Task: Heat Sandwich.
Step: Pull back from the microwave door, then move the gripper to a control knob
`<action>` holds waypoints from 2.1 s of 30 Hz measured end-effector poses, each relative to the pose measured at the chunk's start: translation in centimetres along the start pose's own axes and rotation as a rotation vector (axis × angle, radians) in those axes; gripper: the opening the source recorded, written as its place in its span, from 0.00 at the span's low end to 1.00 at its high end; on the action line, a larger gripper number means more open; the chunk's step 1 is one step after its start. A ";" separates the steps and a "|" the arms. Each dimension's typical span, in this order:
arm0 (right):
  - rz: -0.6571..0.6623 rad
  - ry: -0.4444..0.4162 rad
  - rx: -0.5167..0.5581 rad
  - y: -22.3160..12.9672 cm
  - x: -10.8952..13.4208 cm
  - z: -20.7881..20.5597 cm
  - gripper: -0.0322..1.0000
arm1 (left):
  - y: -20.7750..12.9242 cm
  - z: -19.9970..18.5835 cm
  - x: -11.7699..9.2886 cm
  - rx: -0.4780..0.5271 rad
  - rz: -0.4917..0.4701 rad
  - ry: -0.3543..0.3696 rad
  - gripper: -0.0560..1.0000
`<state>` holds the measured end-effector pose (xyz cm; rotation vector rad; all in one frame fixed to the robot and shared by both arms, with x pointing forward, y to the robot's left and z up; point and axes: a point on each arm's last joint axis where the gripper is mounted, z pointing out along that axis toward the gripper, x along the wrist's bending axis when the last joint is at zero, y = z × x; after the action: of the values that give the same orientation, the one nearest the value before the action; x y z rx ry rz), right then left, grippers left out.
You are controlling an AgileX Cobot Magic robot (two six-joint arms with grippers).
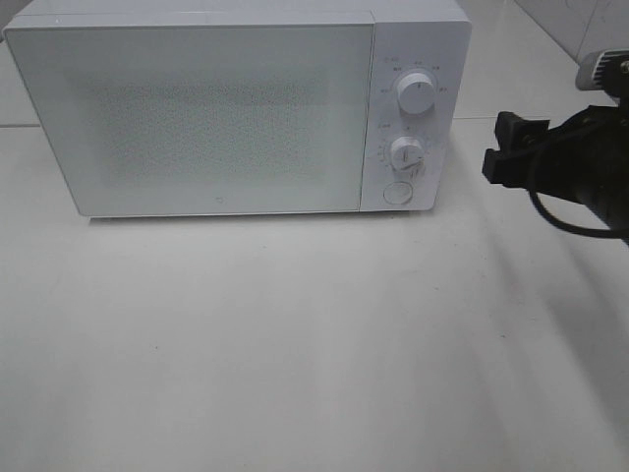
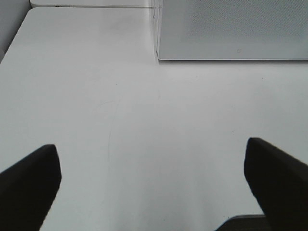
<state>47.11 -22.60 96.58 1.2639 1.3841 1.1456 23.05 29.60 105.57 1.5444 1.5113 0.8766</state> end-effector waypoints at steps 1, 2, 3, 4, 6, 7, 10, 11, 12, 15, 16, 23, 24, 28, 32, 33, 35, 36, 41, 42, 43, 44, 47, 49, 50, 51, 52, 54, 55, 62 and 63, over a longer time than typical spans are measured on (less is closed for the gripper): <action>-0.002 0.005 0.000 -0.2 0.4 0.0 0.77 | 0.0 0.0 0.0 0.000 0.000 0.000 0.98; -0.006 0.012 0.002 -0.5 0.7 0.1 0.77 | 0.0 0.0 0.0 0.000 0.000 0.000 0.98; -0.006 0.012 0.002 -0.5 0.7 0.1 0.77 | 0.0 0.0 0.0 0.000 0.000 0.000 0.98; -0.009 0.017 -0.003 -0.8 1.4 0.1 0.77 | 0.0 0.0 0.0 0.000 0.000 0.000 0.98; -0.011 0.018 0.000 -1.3 2.0 0.1 0.77 | 0.0 0.0 0.0 0.000 0.000 0.000 0.98; -0.011 0.018 0.000 -1.3 2.0 0.1 0.77 | 0.0 0.0 0.0 0.000 0.000 0.000 0.98; -0.018 0.027 -0.007 -1.9 3.1 -0.1 0.77 | 0.0 0.0 0.0 0.000 0.000 0.000 0.98; -0.022 0.028 -0.006 -2.1 3.4 -0.1 0.77 | 0.0 0.0 0.0 0.000 0.000 0.000 0.98; -0.022 0.028 -0.006 -2.1 3.4 -0.1 0.77 | 0.0 0.0 0.0 0.000 0.000 0.000 0.98; -0.046 0.033 0.012 -2.8 4.6 0.0 0.77 | 0.0 0.0 0.0 0.000 0.000 0.000 0.98; -0.048 0.033 0.011 -2.8 4.9 0.1 0.77 | 0.0 0.0 0.0 0.000 0.000 0.000 0.98; -0.053 0.048 0.013 -3.2 6.6 1.2 0.77 | 0.0 0.0 0.0 0.000 0.000 0.000 0.98; -0.053 0.046 0.013 -3.2 6.7 1.5 0.77 | 0.0 0.0 0.0 0.000 0.000 0.000 0.98; -0.052 0.042 0.011 -3.4 7.4 2.4 0.77 | 0.0 0.0 0.0 0.000 0.000 0.000 0.98; -0.053 0.041 0.014 -3.8 8.1 3.3 0.77 | 0.0 0.0 0.0 0.000 0.000 0.000 0.98; -0.054 0.041 0.015 -3.9 8.3 3.6 0.77 | 0.0 0.0 0.0 0.000 0.000 0.000 0.98; -0.053 0.040 0.015 -4.0 8.6 4.1 0.77 | 0.0 0.0 0.0 0.000 0.000 0.000 0.98; -0.053 0.040 0.014 -4.1 8.8 4.3 0.77 | 0.0 0.0 0.0 0.000 0.000 0.000 0.98; -0.047 0.036 0.011 -4.5 9.6 5.6 0.77 | 0.0 0.0 0.0 0.000 0.000 0.000 0.98; -0.045 0.027 0.011 -4.6 9.6 6.2 0.77 | 0.0 0.0 0.0 0.000 0.000 0.000 0.98; -0.043 0.022 0.010 -4.6 9.6 6.5 0.77 | 0.0 0.0 0.0 0.000 0.000 0.000 0.98; -0.043 0.022 0.010 -4.6 9.6 6.5 0.77 | 0.0 0.0 0.0 0.000 0.000 0.000 0.98; -0.040 0.007 0.012 -5.0 9.6 7.4 0.76 | 0.0 0.0 0.0 0.000 0.000 0.000 0.98; -0.037 0.005 0.011 -5.0 9.6 7.5 0.76 | 0.0 0.0 0.0 0.000 0.000 0.000 0.98; -0.035 0.003 0.012 -5.1 9.6 7.7 0.76 | 0.0 0.0 0.0 0.000 0.000 0.000 0.98; -0.031 0.001 0.013 -5.1 9.6 7.8 0.76 | 0.0 0.0 0.0 0.000 0.000 0.000 0.98; -0.028 -0.006 0.016 -5.2 9.5 8.2 0.76 | 0.0 0.0 0.0 0.000 0.000 0.000 0.98; -0.027 -0.012 0.017 -5.3 9.3 8.4 0.76 | 0.0 0.0 0.0 0.000 0.000 0.000 0.98; -0.024 -0.018 0.014 -5.2 9.3 8.7 0.76 | 0.0 0.0 0.0 0.000 0.000 0.000 0.98; -0.002 -0.041 0.037 -6.0 8.7 10.0 0.76 | 0.0 0.0 0.0 0.000 0.000 0.000 0.98; -0.002 -0.041 0.037 -6.0 8.7 10.0 0.76 | 0.0 0.0 0.0 0.000 0.000 0.000 0.98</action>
<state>55.57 -13.68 88.79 1.3048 1.3818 1.0913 23.05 29.60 105.57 1.5444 1.5113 0.8766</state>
